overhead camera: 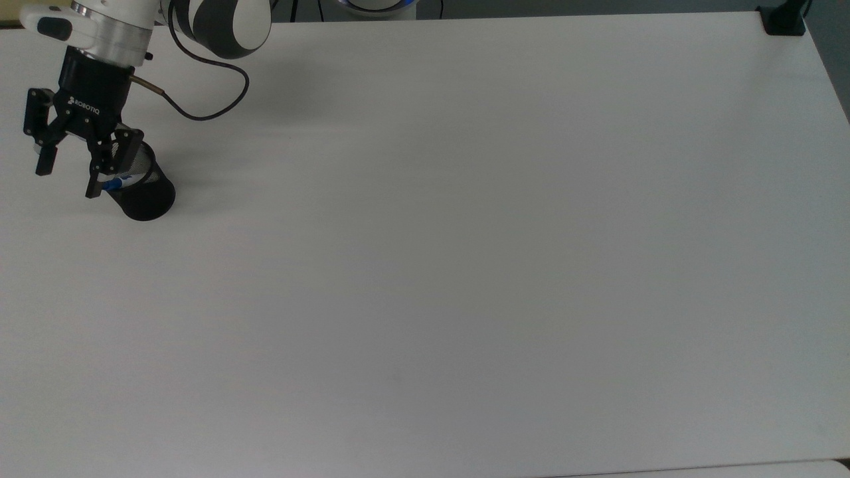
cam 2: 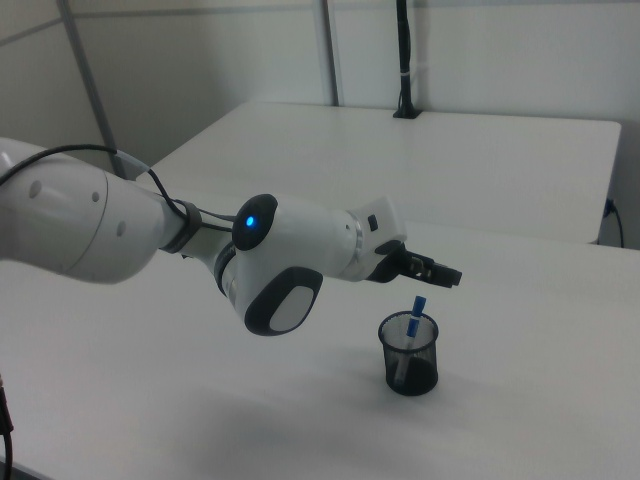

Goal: Insert the marker
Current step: 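Open the gripper to release the marker in the cup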

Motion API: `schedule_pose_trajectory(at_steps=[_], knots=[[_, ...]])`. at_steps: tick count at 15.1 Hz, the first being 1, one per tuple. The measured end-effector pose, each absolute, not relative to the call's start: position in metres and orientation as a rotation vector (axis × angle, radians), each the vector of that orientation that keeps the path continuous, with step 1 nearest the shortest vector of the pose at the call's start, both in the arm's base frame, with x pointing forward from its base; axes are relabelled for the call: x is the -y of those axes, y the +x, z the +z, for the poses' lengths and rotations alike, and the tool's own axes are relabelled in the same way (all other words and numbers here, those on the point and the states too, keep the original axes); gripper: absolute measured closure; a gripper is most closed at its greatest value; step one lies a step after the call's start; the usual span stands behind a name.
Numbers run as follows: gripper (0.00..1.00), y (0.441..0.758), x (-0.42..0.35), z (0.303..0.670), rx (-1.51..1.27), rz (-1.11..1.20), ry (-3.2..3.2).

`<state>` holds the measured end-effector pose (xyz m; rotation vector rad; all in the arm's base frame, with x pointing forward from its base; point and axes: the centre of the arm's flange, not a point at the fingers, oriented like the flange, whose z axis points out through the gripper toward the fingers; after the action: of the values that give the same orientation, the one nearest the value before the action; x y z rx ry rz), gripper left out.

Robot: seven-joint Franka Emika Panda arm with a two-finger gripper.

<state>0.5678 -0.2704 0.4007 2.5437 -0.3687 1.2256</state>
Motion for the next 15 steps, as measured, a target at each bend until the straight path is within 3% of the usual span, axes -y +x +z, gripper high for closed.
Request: schedule_pose_trajectory(at_steps=[5, 7, 15], knots=[[0.17, 0.566, 0.266, 0.429, 0.416, 1.259, 2.553], [0.00, 0.565, 0.259, 0.457, 0.434, 1.228, 2.618], [0.00, 0.552, 0.180, 0.564, 0.297, 0.827, 3.034]])
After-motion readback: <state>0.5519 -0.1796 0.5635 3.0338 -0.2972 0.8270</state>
